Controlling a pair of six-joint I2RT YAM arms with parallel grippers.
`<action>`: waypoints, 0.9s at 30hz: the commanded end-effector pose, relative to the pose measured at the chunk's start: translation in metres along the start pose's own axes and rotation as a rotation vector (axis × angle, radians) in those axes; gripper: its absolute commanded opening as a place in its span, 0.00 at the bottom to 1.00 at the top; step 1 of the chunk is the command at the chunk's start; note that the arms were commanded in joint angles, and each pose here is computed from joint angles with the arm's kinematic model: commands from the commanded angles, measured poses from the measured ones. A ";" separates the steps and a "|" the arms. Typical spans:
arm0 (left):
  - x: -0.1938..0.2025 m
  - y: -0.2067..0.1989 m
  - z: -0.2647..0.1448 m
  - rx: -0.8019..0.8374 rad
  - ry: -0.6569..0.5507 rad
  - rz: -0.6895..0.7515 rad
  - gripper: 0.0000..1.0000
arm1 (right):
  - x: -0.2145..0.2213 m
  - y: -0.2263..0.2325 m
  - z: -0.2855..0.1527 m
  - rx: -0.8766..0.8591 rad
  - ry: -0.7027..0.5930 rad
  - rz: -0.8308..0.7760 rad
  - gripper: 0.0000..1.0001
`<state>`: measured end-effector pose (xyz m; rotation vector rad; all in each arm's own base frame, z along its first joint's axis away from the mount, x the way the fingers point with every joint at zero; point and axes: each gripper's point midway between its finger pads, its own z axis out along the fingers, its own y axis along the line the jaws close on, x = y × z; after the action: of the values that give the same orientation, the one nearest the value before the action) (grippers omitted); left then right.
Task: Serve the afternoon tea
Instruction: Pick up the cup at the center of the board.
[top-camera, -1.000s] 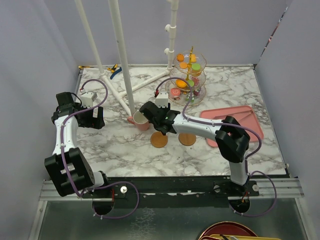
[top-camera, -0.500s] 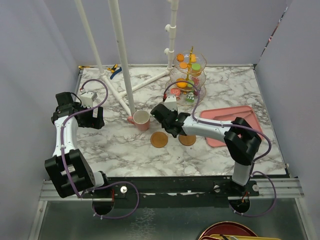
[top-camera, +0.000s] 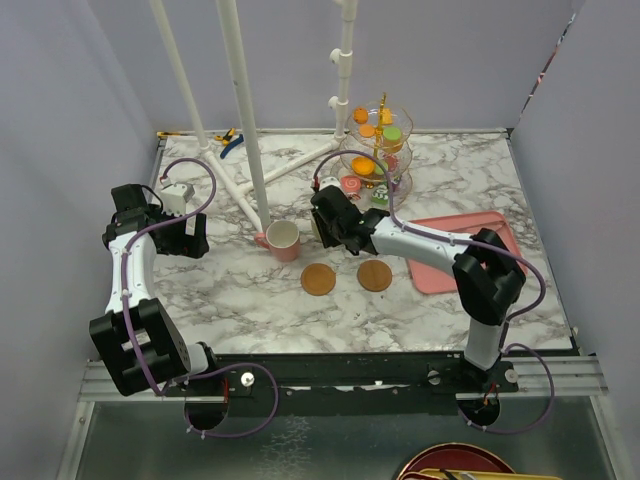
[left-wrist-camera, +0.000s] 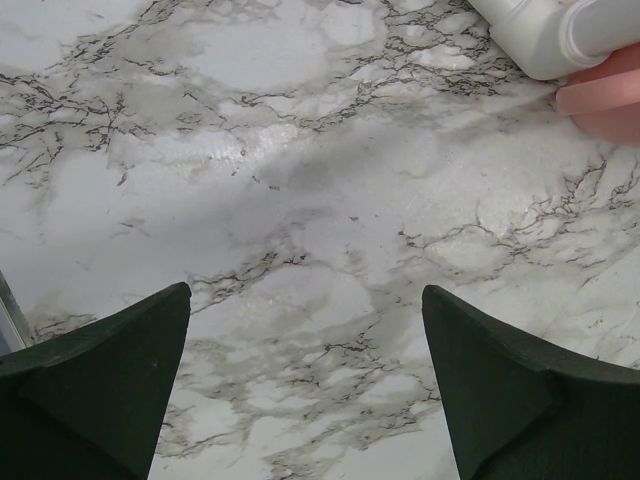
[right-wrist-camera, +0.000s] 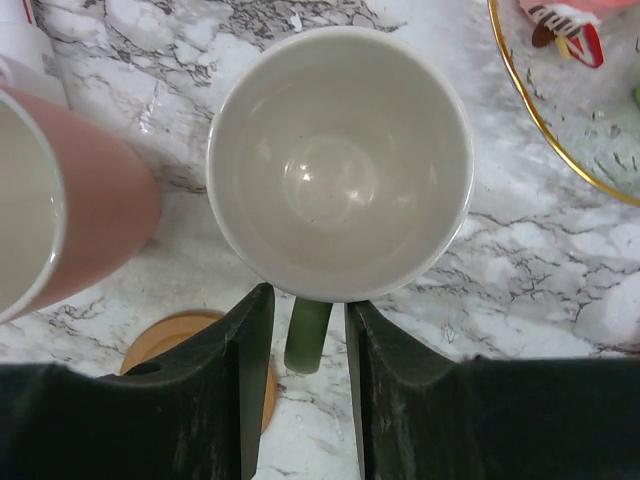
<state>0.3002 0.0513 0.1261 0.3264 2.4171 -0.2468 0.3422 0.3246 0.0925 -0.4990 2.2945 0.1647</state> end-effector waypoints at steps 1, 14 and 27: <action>-0.002 -0.006 -0.005 0.022 -0.022 0.001 0.99 | -0.001 0.002 0.005 -0.021 0.045 -0.093 0.39; -0.004 -0.007 -0.004 0.031 -0.024 -0.002 0.99 | 0.013 -0.014 0.016 0.080 0.101 -0.097 0.24; -0.009 -0.006 -0.005 0.030 -0.034 -0.018 0.99 | -0.034 -0.036 -0.050 0.111 -0.101 0.009 0.00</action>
<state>0.3003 0.0502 0.1265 0.3231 2.4150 -0.2551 0.3395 0.3027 0.0926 -0.5595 2.3201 0.0329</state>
